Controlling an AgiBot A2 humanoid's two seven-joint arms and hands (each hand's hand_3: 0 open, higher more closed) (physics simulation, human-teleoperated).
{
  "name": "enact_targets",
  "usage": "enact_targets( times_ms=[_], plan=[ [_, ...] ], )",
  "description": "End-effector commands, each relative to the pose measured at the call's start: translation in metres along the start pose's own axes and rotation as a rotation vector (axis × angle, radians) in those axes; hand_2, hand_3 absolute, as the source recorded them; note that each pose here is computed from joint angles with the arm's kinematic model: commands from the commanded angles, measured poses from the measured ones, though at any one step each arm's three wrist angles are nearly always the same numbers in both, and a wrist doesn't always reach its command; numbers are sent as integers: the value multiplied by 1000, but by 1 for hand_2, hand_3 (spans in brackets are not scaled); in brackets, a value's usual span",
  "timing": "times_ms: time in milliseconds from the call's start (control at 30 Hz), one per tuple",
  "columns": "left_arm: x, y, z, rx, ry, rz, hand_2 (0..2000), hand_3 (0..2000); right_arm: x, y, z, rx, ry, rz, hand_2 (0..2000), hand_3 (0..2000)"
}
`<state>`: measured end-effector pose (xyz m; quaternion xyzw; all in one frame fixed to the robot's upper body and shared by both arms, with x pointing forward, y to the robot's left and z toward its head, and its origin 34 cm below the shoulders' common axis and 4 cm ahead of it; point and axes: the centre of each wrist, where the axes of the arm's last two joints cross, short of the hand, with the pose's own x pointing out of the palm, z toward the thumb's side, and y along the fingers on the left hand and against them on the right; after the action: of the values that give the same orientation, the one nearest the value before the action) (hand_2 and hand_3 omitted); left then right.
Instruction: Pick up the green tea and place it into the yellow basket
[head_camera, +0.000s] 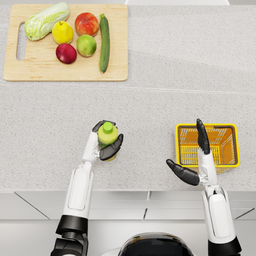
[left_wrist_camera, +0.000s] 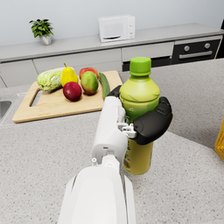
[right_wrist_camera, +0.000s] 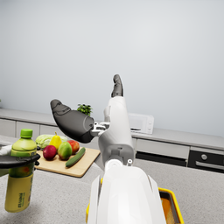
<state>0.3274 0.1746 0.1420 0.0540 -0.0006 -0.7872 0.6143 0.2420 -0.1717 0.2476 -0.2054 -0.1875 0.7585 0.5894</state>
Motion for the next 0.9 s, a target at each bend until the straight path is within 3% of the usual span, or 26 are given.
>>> enact_targets(
  times_ms=[33, 167, 233, 433, 600, 633, 667, 733, 767, 800, 900],
  plan=[
    [14, 0, 80, 294, 16, -42, 2000, 2000, 29, -9, -16, 48, -55, 86, 0, 0],
    [43, -7, 113, 422, 20, -133, 2000, 2000, 44, -25, -22, 55, -89, 109, 0, 0],
    [60, -11, 122, 460, 17, -180, 2000, 2000, 52, -35, -28, 62, -17, 124, 0, 0],
    [100, -17, 125, 473, 11, -303, 2000, 2000, 76, -63, -39, 73, 83, 183, 0, 0],
    [112, -24, 120, 463, 44, -345, 2000, 2000, 76, -70, -39, 71, 105, 387, 0, 0],
    [111, -26, 119, 460, 53, -335, 2000, 2000, 74, -69, -37, 69, 112, 412, 1361, 327],
    [108, -25, 118, 459, 60, -333, 2000, 2000, 73, -69, -37, 79, 120, 516, 2000, 653],
    [106, -23, 118, 455, 84, -381, 2000, 2000, 73, -69, -36, 84, 135, 628, 2000, 1307],
    [105, -25, 116, 451, 99, -410, 639, 1673, 73, -69, -36, 85, 143, 634, 2000, 1633],
    [102, -26, 114, 445, 107, -393, 0, 1347, 73, -68, -35, 84, 153, 636, 2000, 1960],
    [96, -27, 113, 449, 112, -325, 0, 367, 71, -70, -33, 69, 161, 541, 2000, 2000]
  ],
)
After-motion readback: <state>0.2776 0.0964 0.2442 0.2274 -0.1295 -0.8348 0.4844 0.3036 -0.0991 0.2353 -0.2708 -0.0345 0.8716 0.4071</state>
